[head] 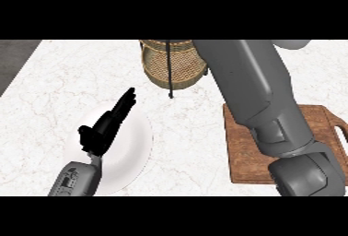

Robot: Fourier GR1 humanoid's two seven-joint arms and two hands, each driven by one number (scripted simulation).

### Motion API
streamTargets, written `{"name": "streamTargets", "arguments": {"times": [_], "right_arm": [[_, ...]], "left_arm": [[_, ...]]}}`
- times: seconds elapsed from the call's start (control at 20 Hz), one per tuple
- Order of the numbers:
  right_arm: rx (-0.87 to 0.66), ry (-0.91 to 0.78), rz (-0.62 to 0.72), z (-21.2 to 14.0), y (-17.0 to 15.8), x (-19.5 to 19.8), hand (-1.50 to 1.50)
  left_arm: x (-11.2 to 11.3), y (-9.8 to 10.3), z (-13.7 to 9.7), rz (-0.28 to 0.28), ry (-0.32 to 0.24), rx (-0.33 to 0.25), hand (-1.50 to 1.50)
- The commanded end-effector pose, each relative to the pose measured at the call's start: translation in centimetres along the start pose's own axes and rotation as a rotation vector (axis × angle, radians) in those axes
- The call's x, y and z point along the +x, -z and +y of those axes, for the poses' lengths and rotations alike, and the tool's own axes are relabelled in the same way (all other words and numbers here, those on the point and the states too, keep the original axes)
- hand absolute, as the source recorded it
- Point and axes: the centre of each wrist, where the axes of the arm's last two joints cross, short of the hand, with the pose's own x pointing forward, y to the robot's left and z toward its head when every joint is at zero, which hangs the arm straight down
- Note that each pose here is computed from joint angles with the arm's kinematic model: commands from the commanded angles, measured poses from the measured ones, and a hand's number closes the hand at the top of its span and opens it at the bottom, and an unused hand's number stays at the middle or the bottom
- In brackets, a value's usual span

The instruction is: Pick the bell pepper from the cutting board and place it in the tiered basket

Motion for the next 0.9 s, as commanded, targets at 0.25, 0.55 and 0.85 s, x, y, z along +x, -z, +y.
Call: {"name": "streamTargets", "arguments": {"times": [0.25,0.55,0.85], "right_arm": [[0.094,0.382,0.325,0.1,1.3,0.3,-1.50],[-0.090,0.466,0.225,1.4,0.3,1.2,-1.50],[-0.376,0.430,0.183,0.6,1.8,0.9,-1.50]], "left_arm": [[-0.7,-0.3,0.1,0.021,-0.003,-0.016,0.00],[-0.1,0.1,0.3,0.035,0.005,0.010,0.00],[-1.5,-1.2,0.5,0.046,-0.009,0.108,0.00]]}}
